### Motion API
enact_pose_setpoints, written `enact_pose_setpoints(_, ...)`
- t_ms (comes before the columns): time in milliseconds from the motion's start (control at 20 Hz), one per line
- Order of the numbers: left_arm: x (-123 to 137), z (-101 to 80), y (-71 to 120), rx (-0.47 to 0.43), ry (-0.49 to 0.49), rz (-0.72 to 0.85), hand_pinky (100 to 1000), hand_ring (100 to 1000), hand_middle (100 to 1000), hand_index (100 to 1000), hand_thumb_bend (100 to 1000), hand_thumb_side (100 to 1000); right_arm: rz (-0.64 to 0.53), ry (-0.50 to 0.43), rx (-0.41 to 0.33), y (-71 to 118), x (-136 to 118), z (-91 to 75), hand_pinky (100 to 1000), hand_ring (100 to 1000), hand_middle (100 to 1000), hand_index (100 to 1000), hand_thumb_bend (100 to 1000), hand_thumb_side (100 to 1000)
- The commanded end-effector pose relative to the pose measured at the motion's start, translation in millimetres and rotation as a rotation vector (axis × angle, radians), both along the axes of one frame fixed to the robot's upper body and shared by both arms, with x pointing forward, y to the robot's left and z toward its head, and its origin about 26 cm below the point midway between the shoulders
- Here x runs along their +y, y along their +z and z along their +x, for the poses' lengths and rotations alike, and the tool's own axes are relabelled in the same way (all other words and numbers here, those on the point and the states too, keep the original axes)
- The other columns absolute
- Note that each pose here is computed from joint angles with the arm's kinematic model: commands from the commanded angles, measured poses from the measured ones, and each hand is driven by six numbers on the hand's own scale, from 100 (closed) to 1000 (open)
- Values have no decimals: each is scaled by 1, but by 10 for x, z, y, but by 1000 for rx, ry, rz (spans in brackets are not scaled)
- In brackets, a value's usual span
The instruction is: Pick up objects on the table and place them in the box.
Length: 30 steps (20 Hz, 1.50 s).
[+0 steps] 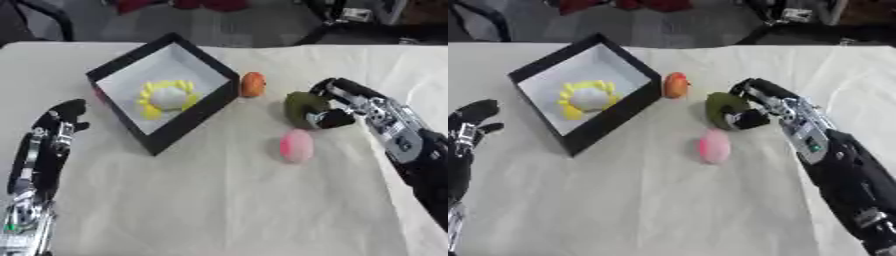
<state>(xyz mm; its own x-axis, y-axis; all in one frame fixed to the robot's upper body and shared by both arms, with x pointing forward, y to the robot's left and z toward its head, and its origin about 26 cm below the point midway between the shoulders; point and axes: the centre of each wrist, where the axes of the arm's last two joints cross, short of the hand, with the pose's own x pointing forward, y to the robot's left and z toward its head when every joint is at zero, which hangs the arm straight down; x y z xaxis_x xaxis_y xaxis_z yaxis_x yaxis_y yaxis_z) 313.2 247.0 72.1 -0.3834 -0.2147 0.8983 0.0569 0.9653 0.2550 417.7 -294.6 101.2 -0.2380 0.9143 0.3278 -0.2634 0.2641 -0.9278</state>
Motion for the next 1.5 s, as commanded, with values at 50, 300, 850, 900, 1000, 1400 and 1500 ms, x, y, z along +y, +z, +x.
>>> enact_pose_setpoints(50, 59, 1, 76, -26, 8, 24, 784, 854, 775, 800, 148, 764, -7, -49, -101, 172, -58, 30, 735, 588, 357, 474, 100, 100)
enact_pose_setpoints(300, 57, -3, 67, -22, 5, 25, 784, 854, 775, 800, 148, 765, 90, -36, -234, 484, 157, 97, 714, 564, 312, 433, 100, 100)
enact_pose_setpoints(850, -12, 6, 65, -22, -22, 12, 784, 853, 775, 798, 149, 765, 141, 206, -272, 1145, 1248, 473, 722, 566, 319, 442, 100, 100)
enact_pose_setpoints(900, -28, 11, 72, -25, -28, 10, 784, 853, 775, 798, 149, 765, 133, 217, -261, 1133, 1338, 509, 723, 566, 324, 444, 100, 100)
enact_pose_setpoints(1000, -60, 22, 86, -29, -41, 7, 784, 853, 775, 798, 149, 765, 120, 230, -243, 1083, 1495, 571, 726, 568, 328, 447, 100, 100)
enact_pose_setpoints(1400, -151, 54, 137, -45, -83, 4, 784, 853, 774, 798, 149, 765, 92, 234, -223, 838, 1794, 667, 723, 573, 371, 494, 100, 100)
enact_pose_setpoints(1500, -160, 59, 146, -48, -87, 2, 783, 852, 774, 798, 150, 765, 106, 222, -235, 797, 1818, 669, 719, 574, 411, 546, 100, 174)
